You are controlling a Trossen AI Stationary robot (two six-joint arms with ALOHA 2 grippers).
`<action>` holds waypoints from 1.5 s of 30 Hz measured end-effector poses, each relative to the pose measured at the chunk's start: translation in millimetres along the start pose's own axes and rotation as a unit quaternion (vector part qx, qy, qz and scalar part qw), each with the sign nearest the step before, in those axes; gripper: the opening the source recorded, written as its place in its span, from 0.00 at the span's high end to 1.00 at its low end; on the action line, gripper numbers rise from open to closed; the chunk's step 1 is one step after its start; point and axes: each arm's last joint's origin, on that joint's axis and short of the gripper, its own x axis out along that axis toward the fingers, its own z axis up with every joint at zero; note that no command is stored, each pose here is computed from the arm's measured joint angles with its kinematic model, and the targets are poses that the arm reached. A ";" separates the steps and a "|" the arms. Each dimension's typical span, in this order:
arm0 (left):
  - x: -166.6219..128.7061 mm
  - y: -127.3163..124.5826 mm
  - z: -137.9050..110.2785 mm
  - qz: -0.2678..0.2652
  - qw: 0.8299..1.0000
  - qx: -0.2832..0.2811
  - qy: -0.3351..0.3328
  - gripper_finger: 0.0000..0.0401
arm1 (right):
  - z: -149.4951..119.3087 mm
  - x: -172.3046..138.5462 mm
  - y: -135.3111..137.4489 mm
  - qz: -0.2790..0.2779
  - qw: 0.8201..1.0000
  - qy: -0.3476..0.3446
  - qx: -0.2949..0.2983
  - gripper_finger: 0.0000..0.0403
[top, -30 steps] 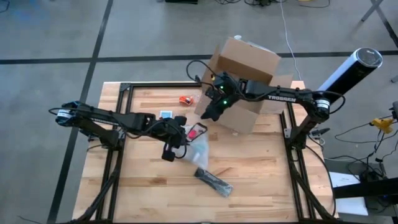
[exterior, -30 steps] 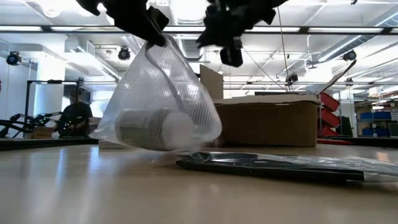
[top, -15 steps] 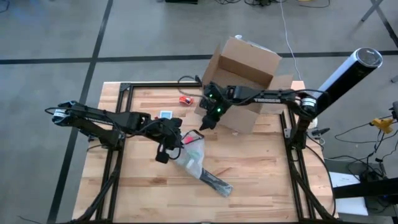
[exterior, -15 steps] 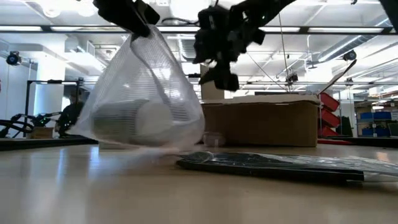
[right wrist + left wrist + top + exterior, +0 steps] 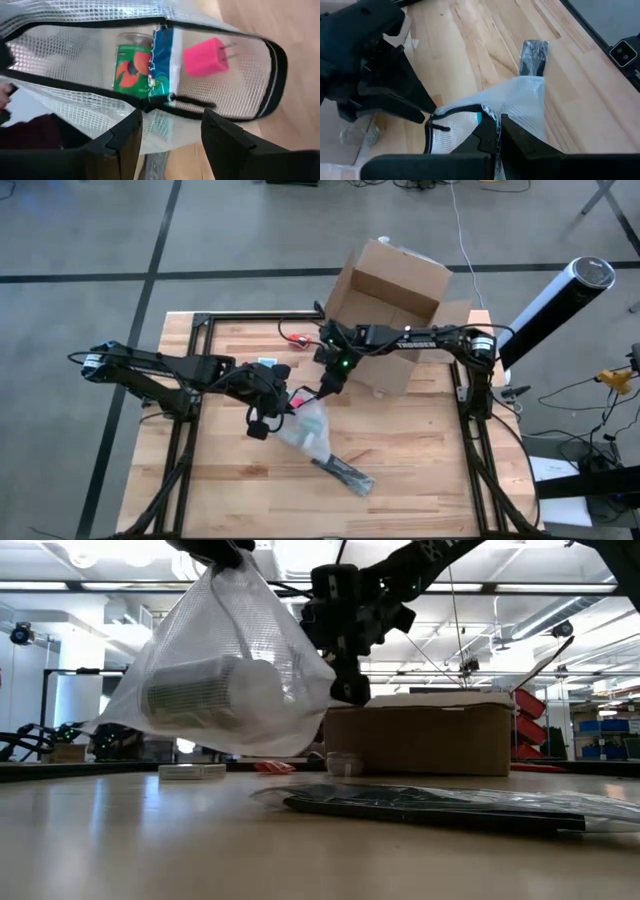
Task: Unpack boxes
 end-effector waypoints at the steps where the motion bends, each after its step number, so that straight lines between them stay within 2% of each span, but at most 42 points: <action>1: -0.4 0.0 0.3 0.000 1.000 0.000 0.000 1.00 | -0.1 -0.9 1.6 0.010 1.000 0.002 -0.011 0.57; 6: -1.1 -0.9 -1.1 -0.003 1.000 0.005 0.011 1.00 | 2.3 -1.6 7.7 0.064 0.997 0.007 -0.044 0.56; 22: -1.4 -2.2 -1.8 -0.007 1.000 0.016 0.015 1.00 | 13.7 1.0 16.7 0.069 0.993 -0.042 -0.089 0.54; 34: 7.5 -1.2 -1.6 -0.005 1.000 0.017 0.023 1.00 | 12.4 20.0 54.2 0.110 0.986 -0.020 -0.127 0.54; 38: 10.6 -1.0 -1.2 -0.004 1.000 0.017 0.023 1.00 | 11.4 22.8 58.8 0.114 0.985 -0.016 -0.129 0.54; 42: 10.8 -0.2 0.0 0.007 1.000 0.017 0.019 1.00 | 10.2 23.2 58.3 0.112 0.986 -0.011 -0.121 0.57; 45: 10.8 0.2 0.6 0.012 1.000 0.017 0.016 1.00 | 10.3 23.2 58.3 0.112 0.987 -0.011 -0.118 0.65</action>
